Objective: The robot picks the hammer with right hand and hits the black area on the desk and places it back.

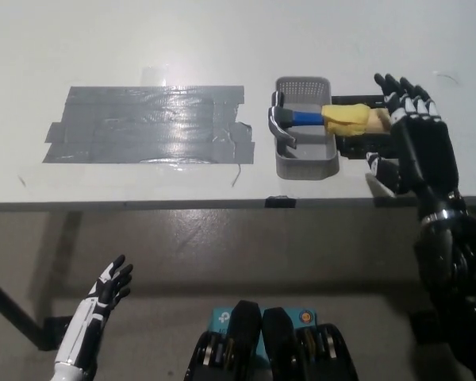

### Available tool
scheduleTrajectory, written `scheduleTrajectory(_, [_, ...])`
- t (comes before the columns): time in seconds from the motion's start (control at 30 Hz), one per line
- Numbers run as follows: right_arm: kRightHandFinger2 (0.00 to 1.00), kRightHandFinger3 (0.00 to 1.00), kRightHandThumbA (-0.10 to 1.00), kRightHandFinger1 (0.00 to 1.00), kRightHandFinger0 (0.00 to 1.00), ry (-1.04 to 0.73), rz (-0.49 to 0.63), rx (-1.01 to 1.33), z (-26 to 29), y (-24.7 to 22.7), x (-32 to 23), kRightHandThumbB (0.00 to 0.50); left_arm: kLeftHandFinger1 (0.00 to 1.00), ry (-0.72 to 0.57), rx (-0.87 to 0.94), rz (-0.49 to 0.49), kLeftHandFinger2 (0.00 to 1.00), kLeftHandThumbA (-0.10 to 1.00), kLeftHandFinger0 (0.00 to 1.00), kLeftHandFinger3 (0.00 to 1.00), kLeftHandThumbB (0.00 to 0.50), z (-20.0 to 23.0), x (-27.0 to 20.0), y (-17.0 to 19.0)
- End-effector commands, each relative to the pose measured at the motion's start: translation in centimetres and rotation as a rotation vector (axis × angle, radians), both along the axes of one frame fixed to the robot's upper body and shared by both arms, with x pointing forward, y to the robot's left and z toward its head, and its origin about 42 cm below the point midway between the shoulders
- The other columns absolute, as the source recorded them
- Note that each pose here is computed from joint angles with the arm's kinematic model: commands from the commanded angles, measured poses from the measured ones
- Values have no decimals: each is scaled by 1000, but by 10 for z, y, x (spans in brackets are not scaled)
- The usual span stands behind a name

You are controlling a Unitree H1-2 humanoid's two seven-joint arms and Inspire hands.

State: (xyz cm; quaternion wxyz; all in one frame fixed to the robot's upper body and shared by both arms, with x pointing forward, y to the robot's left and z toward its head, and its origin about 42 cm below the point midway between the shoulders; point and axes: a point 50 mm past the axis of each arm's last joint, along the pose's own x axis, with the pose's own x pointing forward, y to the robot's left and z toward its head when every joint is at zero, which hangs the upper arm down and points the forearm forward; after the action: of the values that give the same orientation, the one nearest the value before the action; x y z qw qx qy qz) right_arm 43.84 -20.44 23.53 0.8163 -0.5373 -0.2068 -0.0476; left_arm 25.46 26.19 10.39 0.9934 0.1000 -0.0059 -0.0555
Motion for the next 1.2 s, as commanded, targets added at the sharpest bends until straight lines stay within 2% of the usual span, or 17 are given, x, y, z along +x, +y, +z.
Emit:
scheduleTrajectory(0.0, [1000,1000,748,1000,1000,-74,-93,-94,19,-2,13,416,1000,-59,24,-38,1000,1000,1000,1000,114,12,2,3])
scheduleTrajectory(0.27, [1000,1000,746,1000,1000,-44,-112,-131,12,0,22,439,1000,-58,23,-43,1000,1000,1000,1000,99,11,1,4])
scheduleTrajectory(0.4, [1000,1000,781,1000,1000,-16,-119,-163,10,2,27,450,1000,-61,30,-43,1000,1000,1000,1000,103,11,2,4])
scheduleTrajectory(0.5, [1000,1000,773,1000,1000,-9,-121,-171,10,3,30,450,1000,-59,30,-49,1000,1000,1000,1000,112,11,3,4])
scheduleTrajectory(0.6, [1000,1000,766,1000,1000,-14,-121,-170,10,2,33,449,1000,-59,32,-55,1000,1000,1000,1000,96,12,4,3])
scheduleTrajectory(0.8, [1000,1000,820,1000,1000,-22,-122,-187,19,8,37,435,1000,-63,54,-67,1000,1000,1000,1000,110,13,6,2])
scheduleTrajectory(0.93, [1000,1000,853,1000,1000,-14,-123,-195,20,11,40,427,1000,-63,48,-71,1000,1000,1000,1000,72,15,7,1])
scheduleTrajectory(1.0, [1000,1000,861,1000,1000,-6,-123,-201,20,13,43,428,1000,-64,46,-69,1000,1000,1000,1000,63,15,7,2])
scheduleTrajectory(1.03, [1000,1000,850,1000,1000,5,-124,-195,19,14,44,435,1000,-64,44,-67,1000,1000,1000,1000,76,15,8,2])
scheduleTrajectory(1.17, [1000,1000,852,1000,1000,33,-130,-198,10,16,51,446,1000,-70,39,-65,1000,1000,1000,1000,49,16,7,2])
